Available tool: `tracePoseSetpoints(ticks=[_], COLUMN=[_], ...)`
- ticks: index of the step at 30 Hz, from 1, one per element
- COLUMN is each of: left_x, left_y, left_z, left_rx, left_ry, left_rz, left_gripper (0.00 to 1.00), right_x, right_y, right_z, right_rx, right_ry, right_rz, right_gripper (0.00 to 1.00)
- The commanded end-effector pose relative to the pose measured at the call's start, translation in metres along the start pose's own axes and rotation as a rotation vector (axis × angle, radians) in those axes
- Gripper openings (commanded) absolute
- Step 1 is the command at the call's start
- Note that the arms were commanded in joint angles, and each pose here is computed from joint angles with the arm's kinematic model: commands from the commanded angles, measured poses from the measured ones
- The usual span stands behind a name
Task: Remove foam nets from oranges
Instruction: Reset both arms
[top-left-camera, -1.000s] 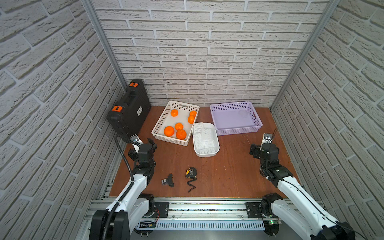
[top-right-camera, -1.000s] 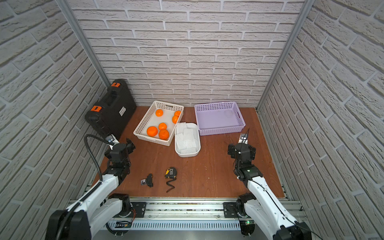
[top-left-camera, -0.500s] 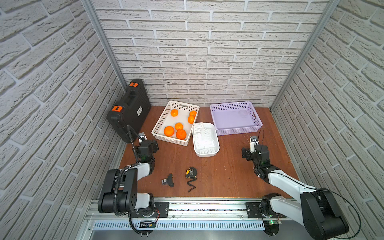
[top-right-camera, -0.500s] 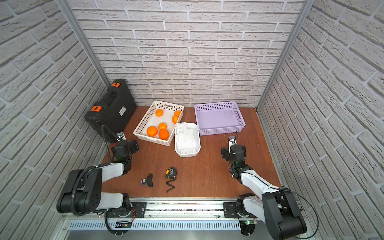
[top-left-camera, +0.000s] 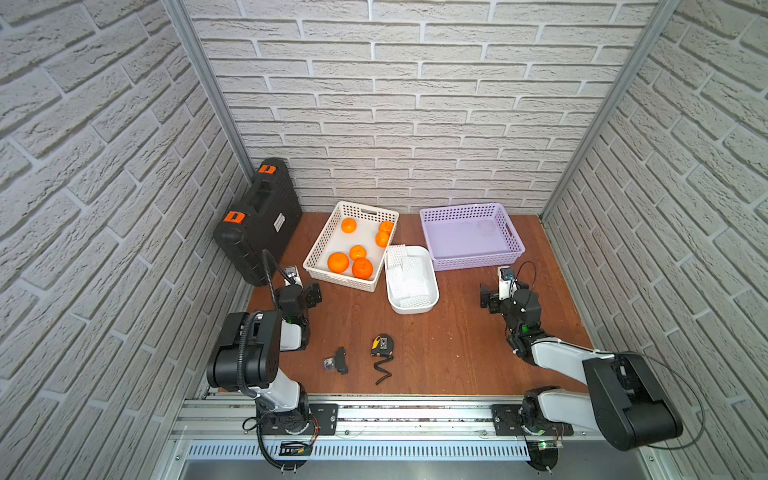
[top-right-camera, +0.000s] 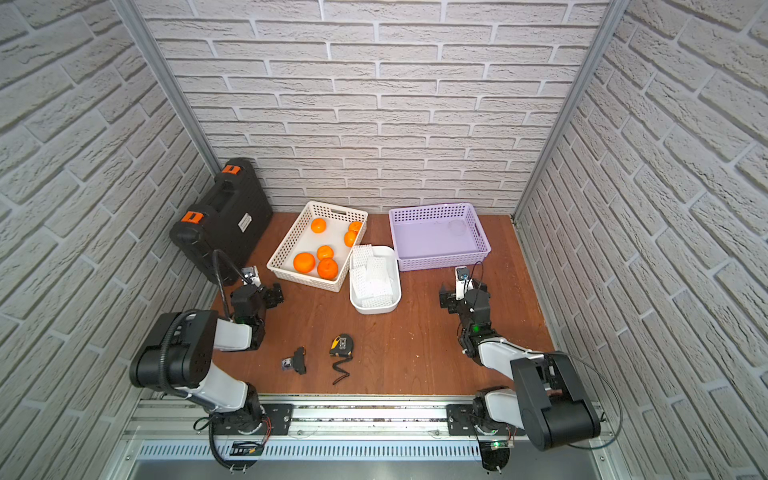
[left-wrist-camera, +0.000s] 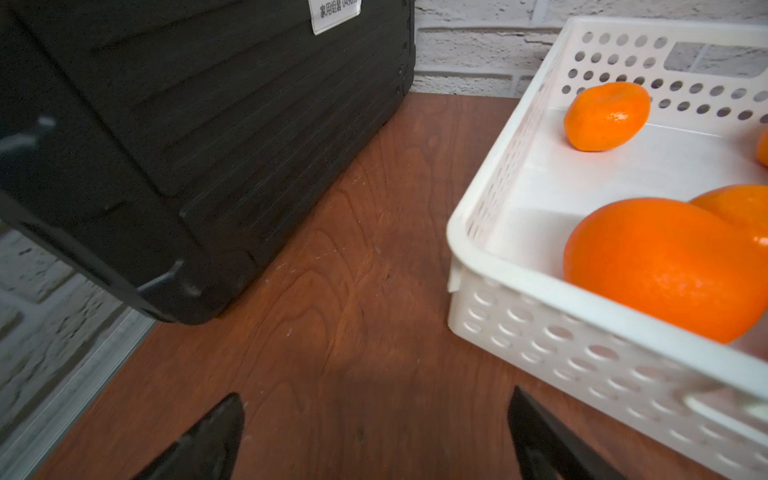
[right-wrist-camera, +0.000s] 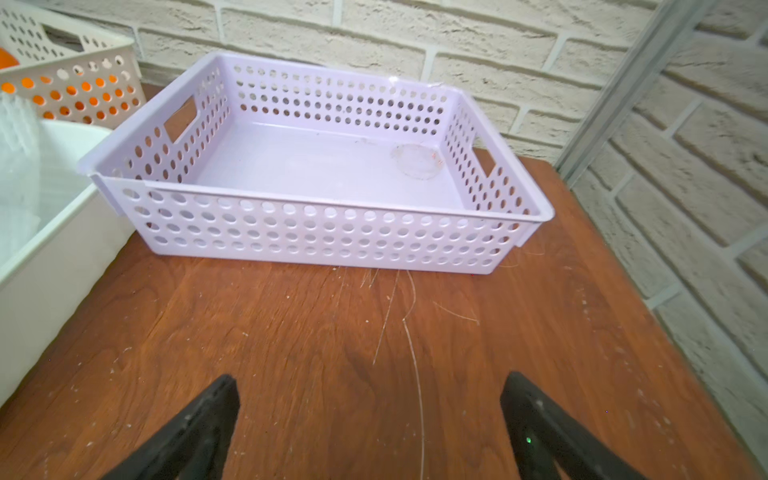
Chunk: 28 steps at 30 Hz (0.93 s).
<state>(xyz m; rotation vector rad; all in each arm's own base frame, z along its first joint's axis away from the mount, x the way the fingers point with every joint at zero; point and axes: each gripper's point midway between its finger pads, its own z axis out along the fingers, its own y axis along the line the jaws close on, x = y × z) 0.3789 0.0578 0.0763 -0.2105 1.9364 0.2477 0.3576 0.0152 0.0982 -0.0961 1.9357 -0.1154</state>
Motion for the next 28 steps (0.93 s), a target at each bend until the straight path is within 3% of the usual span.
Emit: tracePoseSetpoints(ticks=[1, 6, 28], left_x=[-0.018, -0.018, -0.019], left_y=[-0.003, -0.003, -0.004], left_z=[0.005, 0.004, 0.004], left_rx=[0.013, 0.011, 0.014], left_ry=[-0.047, -0.047, -0.049], left_rz=[0.007, 0.009, 0.008], left_gripper=[0.98, 0.98, 0.98], right_x=[-0.018, -0.007, -0.006], right_y=[0.009, -0.009, -0.013], right_z=[0.010, 0.030, 0.029], right_rx=[-0.054, 0.041, 0.031], right_ry=[-0.045, 0.010, 0.025], right_rz=[0.009, 0.073, 0.096], right_gripper=[0.99, 0.99, 0.99])
